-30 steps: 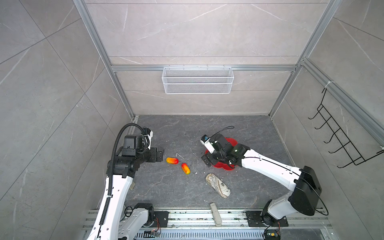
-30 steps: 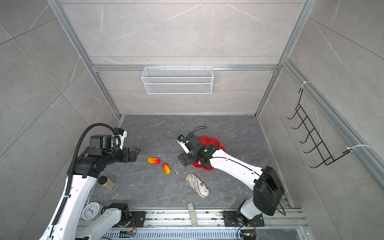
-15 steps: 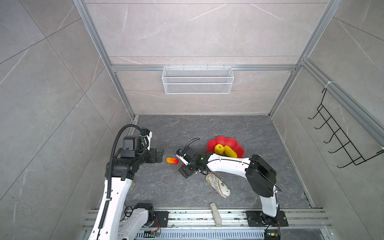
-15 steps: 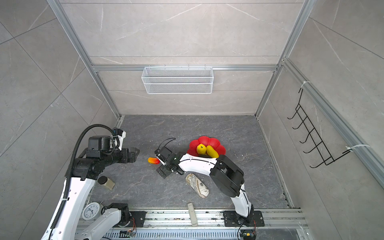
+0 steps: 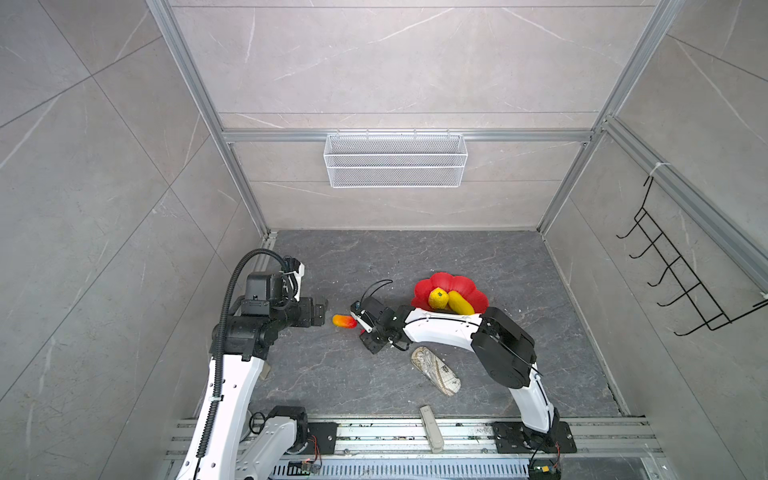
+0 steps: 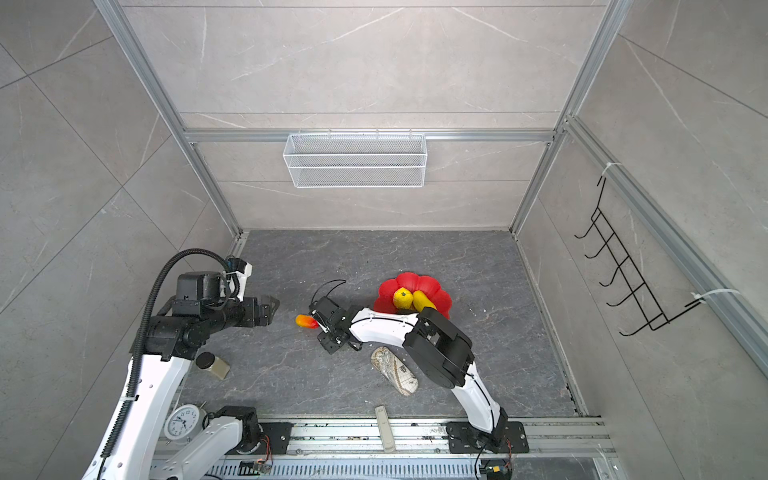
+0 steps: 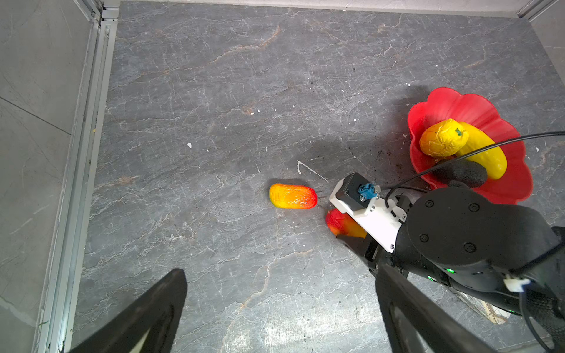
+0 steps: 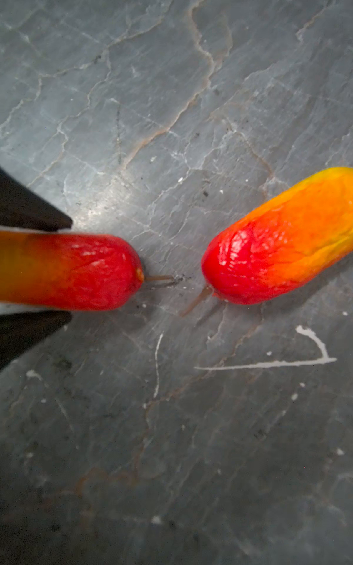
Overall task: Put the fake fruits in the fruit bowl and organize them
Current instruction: 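Reach the right gripper to the nearer red mango and grasp it, then carry the red mango into the red bowl and release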
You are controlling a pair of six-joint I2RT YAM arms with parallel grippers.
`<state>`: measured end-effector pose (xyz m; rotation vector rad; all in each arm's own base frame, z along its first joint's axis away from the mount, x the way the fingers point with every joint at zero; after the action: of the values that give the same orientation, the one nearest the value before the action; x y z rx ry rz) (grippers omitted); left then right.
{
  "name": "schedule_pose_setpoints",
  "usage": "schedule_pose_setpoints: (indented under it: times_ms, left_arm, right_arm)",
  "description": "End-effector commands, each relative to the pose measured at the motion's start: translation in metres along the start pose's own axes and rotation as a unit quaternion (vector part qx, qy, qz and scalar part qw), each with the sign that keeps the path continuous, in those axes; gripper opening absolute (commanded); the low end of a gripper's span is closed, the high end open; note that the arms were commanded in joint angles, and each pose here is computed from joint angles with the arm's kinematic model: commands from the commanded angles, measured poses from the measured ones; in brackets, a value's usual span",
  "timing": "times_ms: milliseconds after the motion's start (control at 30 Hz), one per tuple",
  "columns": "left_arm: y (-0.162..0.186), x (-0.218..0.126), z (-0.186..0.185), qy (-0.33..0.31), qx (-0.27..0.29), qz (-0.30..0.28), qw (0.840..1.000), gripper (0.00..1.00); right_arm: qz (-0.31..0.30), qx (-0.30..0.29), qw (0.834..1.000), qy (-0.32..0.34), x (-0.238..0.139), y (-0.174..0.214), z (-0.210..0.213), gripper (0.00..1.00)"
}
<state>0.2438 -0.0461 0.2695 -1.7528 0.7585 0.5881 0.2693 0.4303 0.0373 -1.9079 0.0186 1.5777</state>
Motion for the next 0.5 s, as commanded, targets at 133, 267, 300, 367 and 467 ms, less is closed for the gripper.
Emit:
schedule_pose_setpoints:
  times_ms: [133,267,300,367,467]
  left_arm:
    - [-0.002,-0.003,0.001,-0.003,-0.001,-0.012,1.000,1.00]
    - [-0.002,-0.001,0.001,-0.002,-0.001,-0.010,1.000,1.00]
    - [-0.001,-0.001,0.001,-0.001,-0.002,-0.010,1.000,1.00]
    - [-0.002,0.000,0.001,0.000,-0.001,-0.011,1.000,1.00]
    - [-0.002,0.002,0.000,0.004,-0.002,-0.010,1.000,1.00]
  right_arm:
    - [-0.008,-0.015,0.999,0.040,-0.023,-0.013,-0.016,0.21]
    - [-0.041,-0.016,0.996,0.071,-0.070,-0.024,-0.042,0.19]
    - [-0.048,-0.011,0.996,0.079,-0.081,-0.024,-0.051,0.19]
    - [-0.057,0.006,0.993,0.100,-0.104,-0.017,-0.074,0.18]
    - [-0.059,0.036,0.989,0.131,-0.130,0.005,-0.108,0.18]
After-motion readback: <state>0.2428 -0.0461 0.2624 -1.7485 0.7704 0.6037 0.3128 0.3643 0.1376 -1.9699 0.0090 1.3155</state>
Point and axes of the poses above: each gripper's point midway between its finger pads, its own x axis out along the fingers, its own z axis along the line the jaws close on, y = z × x, the point moved 1 cm from there along -x, back along the fingers, and after that the axes turned 15 degrees about -x, right-handed, at the moved point
